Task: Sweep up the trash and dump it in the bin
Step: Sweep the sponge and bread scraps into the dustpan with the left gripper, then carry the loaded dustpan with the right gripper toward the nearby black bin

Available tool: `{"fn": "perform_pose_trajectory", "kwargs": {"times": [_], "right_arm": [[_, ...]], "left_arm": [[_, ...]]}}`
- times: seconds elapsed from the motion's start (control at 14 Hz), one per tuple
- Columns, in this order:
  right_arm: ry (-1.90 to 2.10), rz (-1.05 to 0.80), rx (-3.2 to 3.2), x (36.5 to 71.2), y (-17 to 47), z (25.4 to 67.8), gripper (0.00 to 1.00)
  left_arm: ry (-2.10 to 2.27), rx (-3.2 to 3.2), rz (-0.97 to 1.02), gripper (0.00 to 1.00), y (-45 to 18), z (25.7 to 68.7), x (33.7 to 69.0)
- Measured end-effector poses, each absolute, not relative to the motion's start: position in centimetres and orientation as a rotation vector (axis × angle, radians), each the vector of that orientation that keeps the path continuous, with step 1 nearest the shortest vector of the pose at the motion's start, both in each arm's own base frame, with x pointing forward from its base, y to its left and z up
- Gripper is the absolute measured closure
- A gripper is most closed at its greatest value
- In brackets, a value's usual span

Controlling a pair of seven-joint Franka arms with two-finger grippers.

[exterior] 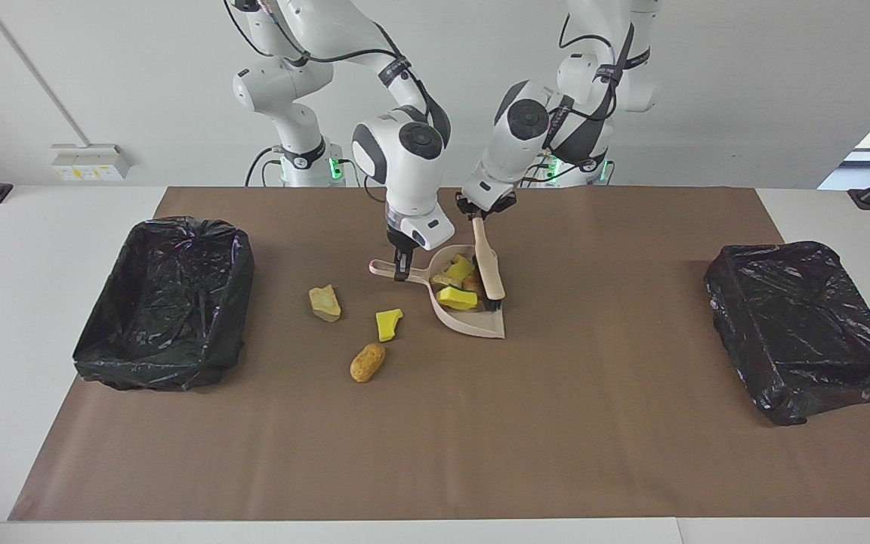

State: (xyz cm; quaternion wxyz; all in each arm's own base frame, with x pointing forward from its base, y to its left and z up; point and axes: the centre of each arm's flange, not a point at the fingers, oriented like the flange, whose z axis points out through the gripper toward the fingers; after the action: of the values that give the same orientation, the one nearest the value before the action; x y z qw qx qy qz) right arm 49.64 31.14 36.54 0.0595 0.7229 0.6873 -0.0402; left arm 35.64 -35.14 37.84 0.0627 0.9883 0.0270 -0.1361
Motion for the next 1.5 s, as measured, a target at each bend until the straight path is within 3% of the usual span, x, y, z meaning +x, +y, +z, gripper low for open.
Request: {"fn": "perform_pose_trajectory", "kwargs": {"times": [0.43, 0.93, 1.21, 1.5], "right_arm": [[2.081, -0.122, 2.189, 49.6, 31.1, 36.5, 0.69], [2.048, -0.099, 2.221, 50.6, 29.9, 37.5, 0.69], [1.939, -0.086, 2.371, 52.5, 25.1, 41.8, 0.69], [1.837, -0.026, 2.510, 54.4, 18.5, 48.2, 0.69]], "left_arm": [[0.001, 3.123, -0.565, 0.74, -33.1, 38.3, 35.1], [-0.039, 3.203, -0.508, 0.74, -31.3, 42.2, 34.1], [-0.028, 3.226, -0.490, 0.74, -31.9, 41.8, 32.0], [-0.004, 3.251, -0.393, 0.74, -34.6, 40.8, 27.1]]}}
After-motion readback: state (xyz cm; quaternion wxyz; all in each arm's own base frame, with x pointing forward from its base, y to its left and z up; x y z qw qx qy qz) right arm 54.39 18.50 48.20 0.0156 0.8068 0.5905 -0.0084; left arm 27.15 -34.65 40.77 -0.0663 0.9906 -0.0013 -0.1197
